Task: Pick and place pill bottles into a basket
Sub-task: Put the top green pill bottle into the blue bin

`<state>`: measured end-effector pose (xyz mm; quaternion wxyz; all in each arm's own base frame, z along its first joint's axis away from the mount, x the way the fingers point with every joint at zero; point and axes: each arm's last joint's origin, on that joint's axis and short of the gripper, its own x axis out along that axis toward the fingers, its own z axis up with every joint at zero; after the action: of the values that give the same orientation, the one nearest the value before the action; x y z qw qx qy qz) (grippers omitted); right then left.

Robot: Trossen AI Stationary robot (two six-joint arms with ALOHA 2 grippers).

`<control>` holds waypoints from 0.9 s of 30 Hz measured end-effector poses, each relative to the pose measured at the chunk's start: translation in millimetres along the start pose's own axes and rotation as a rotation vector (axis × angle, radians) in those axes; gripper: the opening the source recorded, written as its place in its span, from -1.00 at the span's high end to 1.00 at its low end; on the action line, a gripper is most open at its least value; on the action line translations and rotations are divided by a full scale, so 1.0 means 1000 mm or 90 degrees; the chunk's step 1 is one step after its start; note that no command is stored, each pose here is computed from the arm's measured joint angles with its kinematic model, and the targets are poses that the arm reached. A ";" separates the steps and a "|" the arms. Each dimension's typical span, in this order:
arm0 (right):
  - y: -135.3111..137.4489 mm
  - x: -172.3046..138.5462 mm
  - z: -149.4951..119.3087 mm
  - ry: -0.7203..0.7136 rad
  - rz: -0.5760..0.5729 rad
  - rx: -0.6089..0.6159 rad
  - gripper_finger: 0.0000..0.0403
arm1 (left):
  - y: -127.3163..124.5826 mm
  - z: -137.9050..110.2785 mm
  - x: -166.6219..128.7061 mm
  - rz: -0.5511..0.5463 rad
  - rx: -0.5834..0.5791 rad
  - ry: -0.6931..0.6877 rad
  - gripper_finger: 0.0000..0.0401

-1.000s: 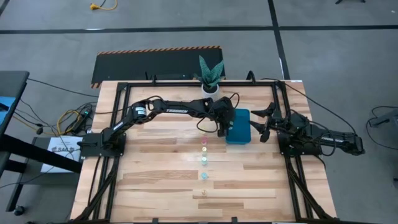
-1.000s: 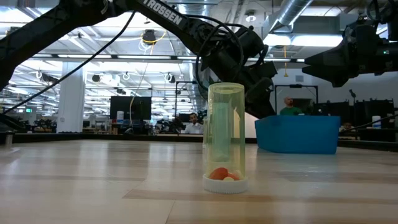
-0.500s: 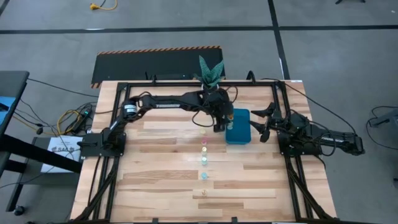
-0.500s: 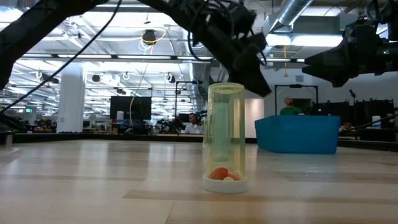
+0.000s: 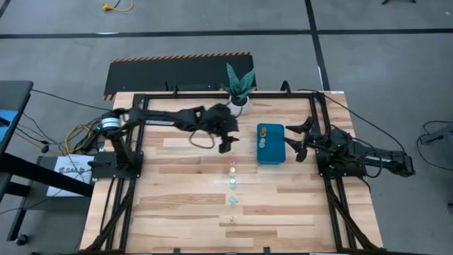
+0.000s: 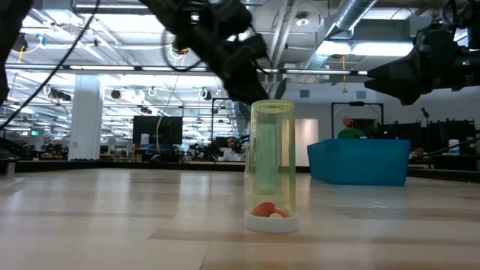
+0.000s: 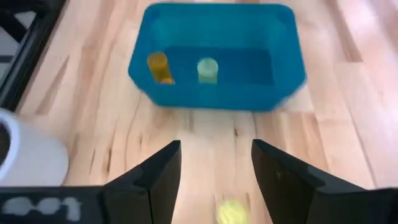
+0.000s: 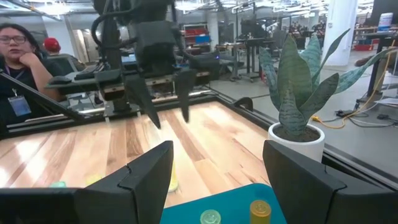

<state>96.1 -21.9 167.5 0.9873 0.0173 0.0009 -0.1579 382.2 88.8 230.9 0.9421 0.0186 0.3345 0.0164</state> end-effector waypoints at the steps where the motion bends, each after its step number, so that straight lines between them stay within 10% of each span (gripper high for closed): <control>1: 0.000 0.000 0.000 0.000 0.001 0.000 -0.21 | -0.001 -0.004 -0.006 0.006 -0.003 -0.018 0.08; 27: 0.000 0.000 0.000 0.000 0.000 0.000 -0.21 | -0.013 -0.067 0.002 -0.032 -0.042 -0.006 0.08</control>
<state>96.1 -21.9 167.5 0.9874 0.0173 0.0010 -0.1576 342.0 77.2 177.3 0.9437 -0.0211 0.3300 0.0037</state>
